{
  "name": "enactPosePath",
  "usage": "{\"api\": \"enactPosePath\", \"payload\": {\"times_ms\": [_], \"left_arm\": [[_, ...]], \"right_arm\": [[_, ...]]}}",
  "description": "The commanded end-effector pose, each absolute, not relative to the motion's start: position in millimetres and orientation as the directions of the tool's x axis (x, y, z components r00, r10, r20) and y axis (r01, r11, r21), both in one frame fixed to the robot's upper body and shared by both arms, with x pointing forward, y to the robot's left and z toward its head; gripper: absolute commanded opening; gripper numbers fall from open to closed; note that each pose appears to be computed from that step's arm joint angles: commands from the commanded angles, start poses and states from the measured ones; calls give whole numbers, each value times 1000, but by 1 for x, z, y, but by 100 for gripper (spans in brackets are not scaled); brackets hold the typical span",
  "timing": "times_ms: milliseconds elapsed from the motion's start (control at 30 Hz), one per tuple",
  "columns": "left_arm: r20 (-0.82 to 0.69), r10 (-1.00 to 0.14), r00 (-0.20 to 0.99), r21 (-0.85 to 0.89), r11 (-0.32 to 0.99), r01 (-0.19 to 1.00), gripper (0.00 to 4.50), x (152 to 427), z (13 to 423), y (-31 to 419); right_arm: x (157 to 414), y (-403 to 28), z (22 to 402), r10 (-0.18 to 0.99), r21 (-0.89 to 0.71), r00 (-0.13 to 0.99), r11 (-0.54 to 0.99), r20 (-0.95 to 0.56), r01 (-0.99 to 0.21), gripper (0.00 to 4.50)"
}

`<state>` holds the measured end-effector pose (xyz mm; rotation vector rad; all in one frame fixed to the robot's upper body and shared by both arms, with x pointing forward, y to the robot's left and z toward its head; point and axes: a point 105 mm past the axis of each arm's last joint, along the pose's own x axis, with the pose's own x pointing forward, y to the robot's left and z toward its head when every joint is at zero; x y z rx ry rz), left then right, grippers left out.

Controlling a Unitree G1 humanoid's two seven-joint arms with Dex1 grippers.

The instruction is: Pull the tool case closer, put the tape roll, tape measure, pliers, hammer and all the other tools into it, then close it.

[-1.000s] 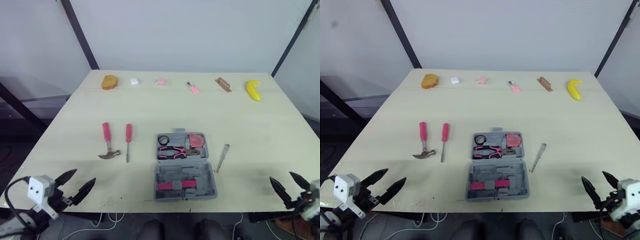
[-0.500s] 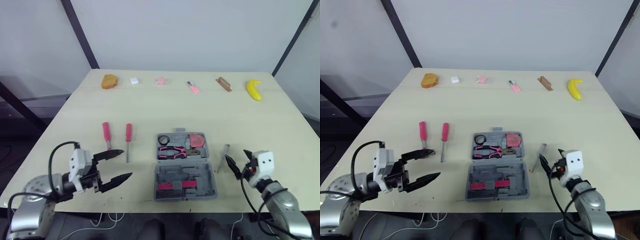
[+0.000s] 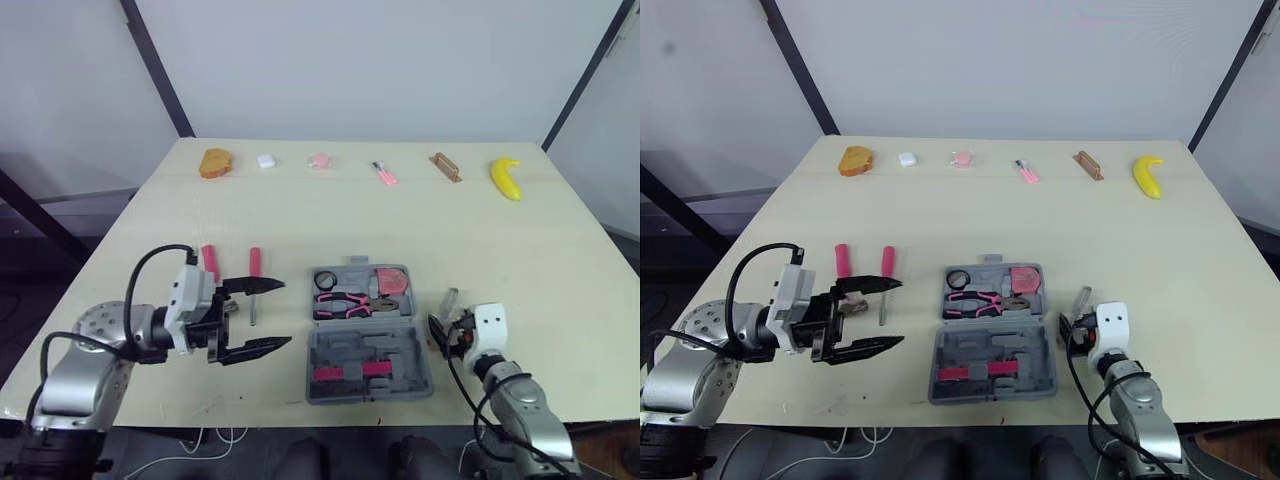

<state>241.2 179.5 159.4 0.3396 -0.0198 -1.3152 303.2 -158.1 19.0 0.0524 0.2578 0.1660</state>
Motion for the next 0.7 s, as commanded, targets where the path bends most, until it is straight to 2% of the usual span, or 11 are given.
{"api": "enactPosePath", "payload": {"times_ms": [33, 67, 200, 267, 300, 333, 367, 700], "left_arm": [[-164, -959, 232, 293, 178, 939, 450, 239, 172, 172], [-159, -960, 231, 295, 177, 939, 450, 240, 173, 171], [-152, -962, 229, 300, 176, 938, 450, 240, 174, 170], [-147, -962, 231, 299, 179, 937, 450, 239, 174, 171], [-146, -962, 232, 298, 181, 937, 450, 239, 174, 172], [-145, -962, 234, 297, 183, 937, 450, 239, 173, 173], [-145, -961, 235, 296, 184, 937, 450, 239, 172, 173], [-139, -960, 242, 289, 195, 937, 450, 238, 169, 177]], "right_arm": [[306, -164, 17, 141, 63, 954, 990, -265, -128, 442], [306, -165, 15, 128, 58, 953, 991, -273, -117, 442], [305, -173, 11, 64, 21, 951, 998, -302, -61, 252], [304, -177, 11, 44, 5, 951, 999, -307, -44, 126], [304, -178, 11, 37, -3, 951, 999, -307, -39, 96], [303, -179, 12, 33, -8, 951, 999, -306, -37, 42], [303, -180, 13, 30, -11, 952, 999, -303, -35, 8], [306, -187, 21, 38, -54, 962, 997, -269, -55, 2]]}}
